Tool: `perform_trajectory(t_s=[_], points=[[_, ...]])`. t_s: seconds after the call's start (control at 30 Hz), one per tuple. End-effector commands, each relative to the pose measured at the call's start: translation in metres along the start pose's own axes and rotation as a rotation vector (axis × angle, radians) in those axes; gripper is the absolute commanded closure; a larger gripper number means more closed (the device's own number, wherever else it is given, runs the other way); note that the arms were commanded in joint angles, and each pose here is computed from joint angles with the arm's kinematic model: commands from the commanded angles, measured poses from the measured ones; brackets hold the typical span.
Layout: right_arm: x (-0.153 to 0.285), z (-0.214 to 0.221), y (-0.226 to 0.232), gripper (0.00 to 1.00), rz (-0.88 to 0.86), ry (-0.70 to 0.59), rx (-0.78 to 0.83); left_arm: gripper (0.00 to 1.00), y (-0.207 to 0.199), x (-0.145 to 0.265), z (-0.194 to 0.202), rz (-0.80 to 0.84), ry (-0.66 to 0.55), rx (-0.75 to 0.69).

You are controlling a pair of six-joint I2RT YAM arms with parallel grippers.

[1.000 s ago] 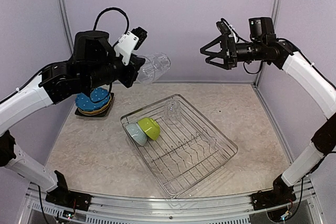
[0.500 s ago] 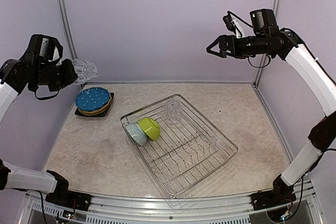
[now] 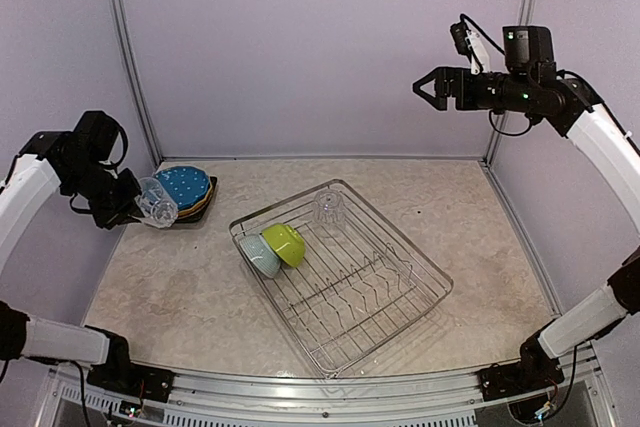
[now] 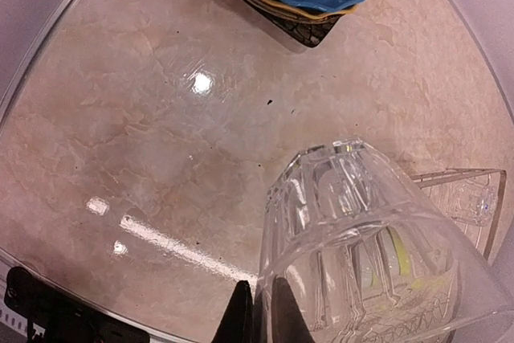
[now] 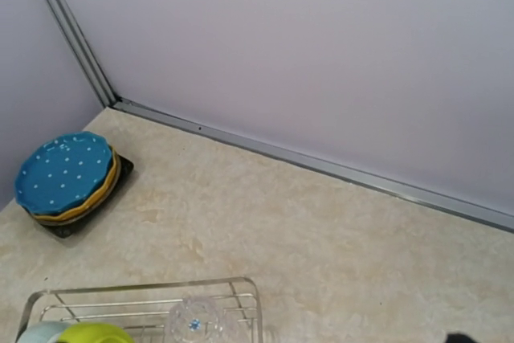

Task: Unload the mixed dishes from the dish rack
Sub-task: Place the cup at the center of the board.

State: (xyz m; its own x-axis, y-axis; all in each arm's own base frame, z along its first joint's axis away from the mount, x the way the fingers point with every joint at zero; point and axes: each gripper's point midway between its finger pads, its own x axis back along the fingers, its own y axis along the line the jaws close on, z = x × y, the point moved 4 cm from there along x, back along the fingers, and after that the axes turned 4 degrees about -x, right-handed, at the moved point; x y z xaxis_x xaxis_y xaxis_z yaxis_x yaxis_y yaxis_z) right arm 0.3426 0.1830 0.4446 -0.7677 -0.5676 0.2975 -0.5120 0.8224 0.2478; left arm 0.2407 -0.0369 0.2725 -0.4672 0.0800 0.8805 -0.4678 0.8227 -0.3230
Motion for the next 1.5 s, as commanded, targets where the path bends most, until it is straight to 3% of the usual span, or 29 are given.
perform_trajectory(t_s=[0.0, 0.77, 1.1, 1.47], points=[[-0.008, 0.005, -0.002, 0.01, -0.025, 0.021, -0.016, 1.0, 0.007, -0.029, 0.002, -0.01, 0.094, 0.07], [-0.032, 0.04, 0.003, 0.01, -0.133, 0.165, -0.081, 1.0, 0.054, -0.157, -0.064, -0.188, 0.17, 0.177], [-0.034, 0.048, 0.003, 0.01, -0.14, 0.187, -0.096, 1.0, 0.057, -0.182, -0.066, -0.191, 0.233, 0.183], [-0.037, 0.053, 0.003, 0.02, -0.151, 0.202, -0.106, 1.0, 0.048, -0.179, -0.055, -0.187, 0.277, 0.14]])
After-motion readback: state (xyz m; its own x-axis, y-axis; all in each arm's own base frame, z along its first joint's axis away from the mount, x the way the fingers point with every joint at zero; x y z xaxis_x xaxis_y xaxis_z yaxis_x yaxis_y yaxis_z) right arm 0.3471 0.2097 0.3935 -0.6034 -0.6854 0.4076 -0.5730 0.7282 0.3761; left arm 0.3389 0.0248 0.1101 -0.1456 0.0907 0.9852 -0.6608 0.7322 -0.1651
